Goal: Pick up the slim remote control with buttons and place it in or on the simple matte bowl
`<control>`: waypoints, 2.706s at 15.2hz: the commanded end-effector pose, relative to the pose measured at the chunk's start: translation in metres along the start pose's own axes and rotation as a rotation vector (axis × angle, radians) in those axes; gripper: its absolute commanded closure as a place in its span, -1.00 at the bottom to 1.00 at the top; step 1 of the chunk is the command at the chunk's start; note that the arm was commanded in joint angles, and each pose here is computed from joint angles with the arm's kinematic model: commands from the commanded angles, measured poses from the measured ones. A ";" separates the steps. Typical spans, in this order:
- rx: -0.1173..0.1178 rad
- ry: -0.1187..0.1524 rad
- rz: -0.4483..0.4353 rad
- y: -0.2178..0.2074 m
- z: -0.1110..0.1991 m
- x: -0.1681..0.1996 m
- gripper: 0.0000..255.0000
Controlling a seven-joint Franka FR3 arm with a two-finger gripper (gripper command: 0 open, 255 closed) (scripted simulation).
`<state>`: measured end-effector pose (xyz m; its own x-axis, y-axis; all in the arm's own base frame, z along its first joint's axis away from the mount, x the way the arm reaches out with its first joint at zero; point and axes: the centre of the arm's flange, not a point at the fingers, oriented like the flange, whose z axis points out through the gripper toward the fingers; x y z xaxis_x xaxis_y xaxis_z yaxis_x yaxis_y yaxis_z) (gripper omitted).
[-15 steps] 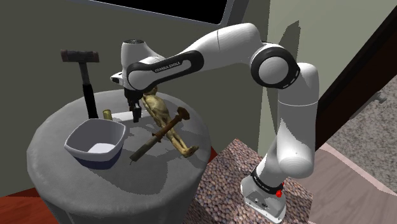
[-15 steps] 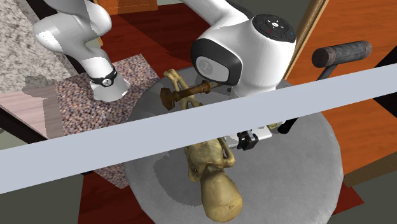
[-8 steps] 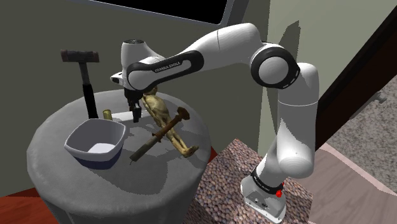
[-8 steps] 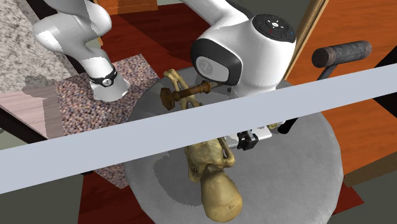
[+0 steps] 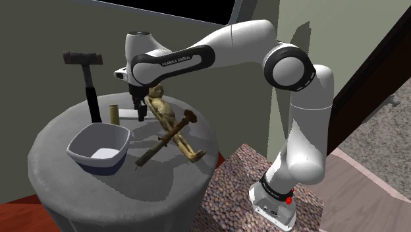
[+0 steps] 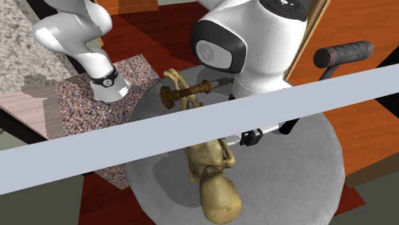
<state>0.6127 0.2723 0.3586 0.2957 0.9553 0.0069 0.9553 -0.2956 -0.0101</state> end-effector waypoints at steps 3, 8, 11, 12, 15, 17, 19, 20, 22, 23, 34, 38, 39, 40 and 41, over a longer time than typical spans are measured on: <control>-0.002 0.001 0.000 -0.001 -0.022 0.002 1.00; -0.002 0.001 0.000 -0.001 -0.048 0.002 1.00; -0.002 0.001 0.000 -0.001 -0.064 0.002 1.00; -0.002 0.001 0.000 -0.001 -0.069 0.002 1.00; -0.002 0.001 0.000 -0.001 -0.085 0.002 1.00; -0.002 0.001 0.000 -0.002 -0.096 0.002 1.00; -0.002 0.001 0.000 -0.002 -0.106 0.002 1.00; -0.002 0.001 0.000 -0.002 -0.111 0.002 1.00; -0.002 0.001 0.000 -0.002 -0.122 0.003 1.00; -0.002 0.001 0.000 -0.002 -0.127 0.003 1.00; -0.002 0.001 0.000 -0.063 -0.151 0.053 1.00; -0.002 0.001 0.000 -0.104 -0.151 0.087 1.00; -0.002 0.001 0.000 -0.114 -0.151 0.095 1.00; -0.002 0.001 0.000 -0.125 -0.151 0.103 1.00; -0.002 0.001 0.000 -0.135 -0.151 0.112 1.00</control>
<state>0.5243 0.4066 0.5100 0.2937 0.9559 0.0075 0.9559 -0.2937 -0.0086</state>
